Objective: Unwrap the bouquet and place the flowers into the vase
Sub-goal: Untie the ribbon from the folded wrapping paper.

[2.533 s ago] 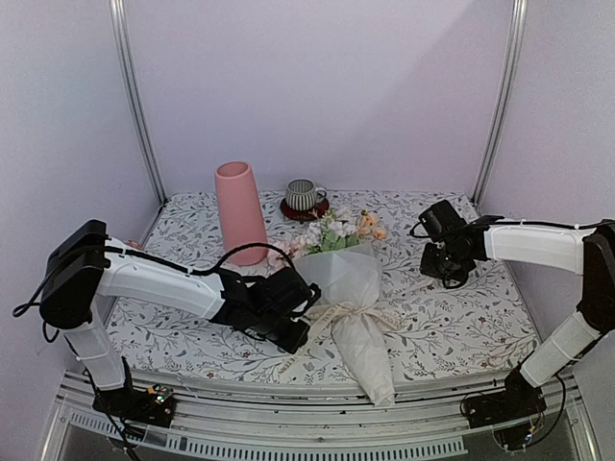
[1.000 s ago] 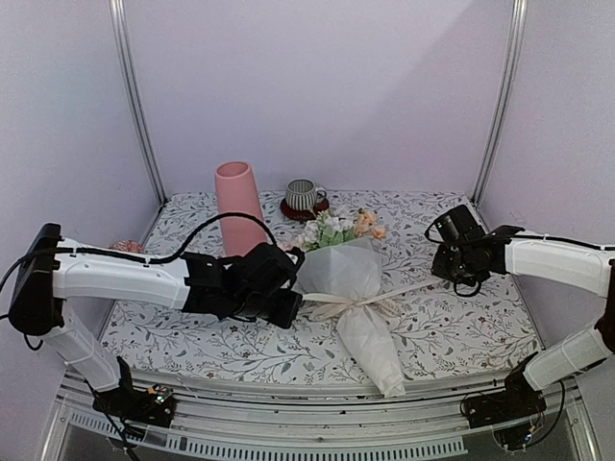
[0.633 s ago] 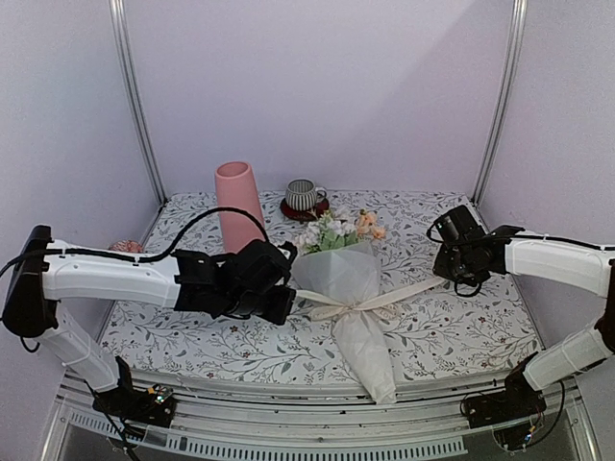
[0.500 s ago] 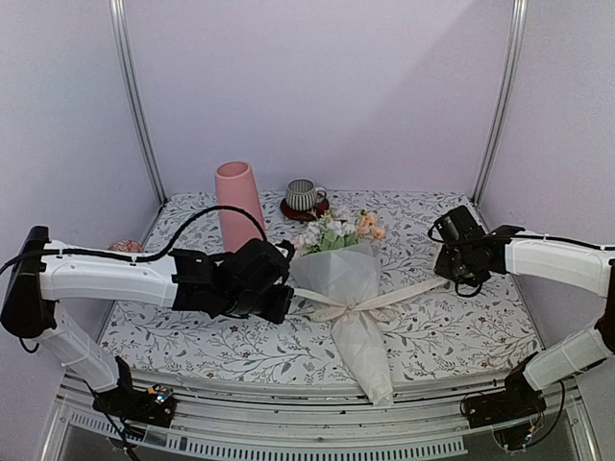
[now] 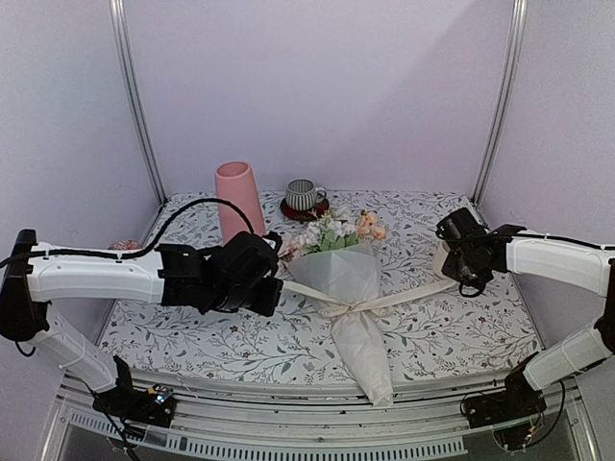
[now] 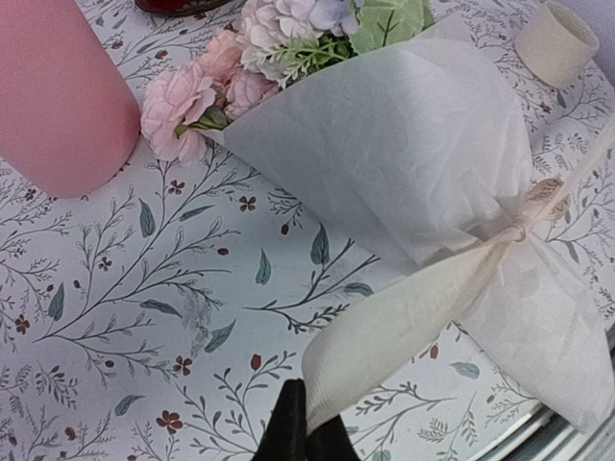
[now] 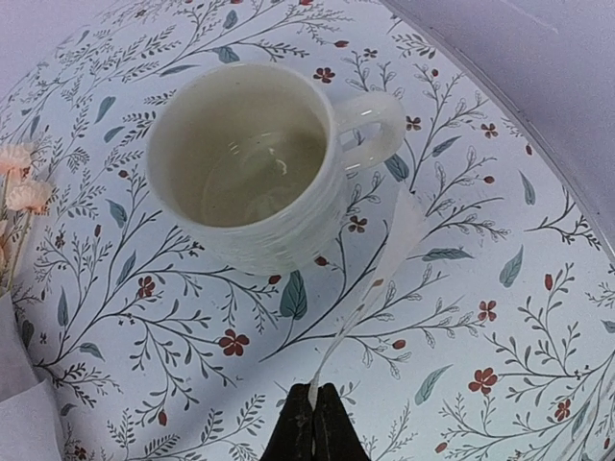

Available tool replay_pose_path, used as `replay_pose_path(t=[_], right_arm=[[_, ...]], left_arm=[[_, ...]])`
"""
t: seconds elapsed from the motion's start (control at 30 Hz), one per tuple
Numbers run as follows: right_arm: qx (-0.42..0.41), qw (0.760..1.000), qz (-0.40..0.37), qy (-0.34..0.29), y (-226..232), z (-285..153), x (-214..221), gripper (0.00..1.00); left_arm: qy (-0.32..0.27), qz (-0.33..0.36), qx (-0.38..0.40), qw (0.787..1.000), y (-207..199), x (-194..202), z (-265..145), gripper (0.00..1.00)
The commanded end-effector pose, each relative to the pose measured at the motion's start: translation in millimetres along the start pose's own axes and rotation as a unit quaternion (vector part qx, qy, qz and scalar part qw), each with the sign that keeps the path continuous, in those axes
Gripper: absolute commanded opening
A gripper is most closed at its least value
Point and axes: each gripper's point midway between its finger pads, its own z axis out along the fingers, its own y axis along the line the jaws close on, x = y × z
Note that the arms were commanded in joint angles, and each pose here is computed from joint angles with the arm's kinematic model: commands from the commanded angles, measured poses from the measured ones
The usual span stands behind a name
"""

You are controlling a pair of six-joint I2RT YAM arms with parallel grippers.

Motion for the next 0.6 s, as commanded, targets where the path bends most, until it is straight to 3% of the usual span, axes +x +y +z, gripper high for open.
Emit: replay_pose_path(t=[0.0, 0.57], right_arm=[[0.029, 0.999, 0.027, -0.021, -20.4, -3.8, -6.5, 0.02], [0.034, 0.996, 0.06, -0.059, -38.7, -19.2, -19.7, 0.02]], left_arm=[[-0.007, -0.012, -0.028, 1.0, 19.8, -2.1, -5.6, 0.0], [-0.03, -0.038, -0.053, 0.997, 45.0, -8.0, -22.1, 0.0]])
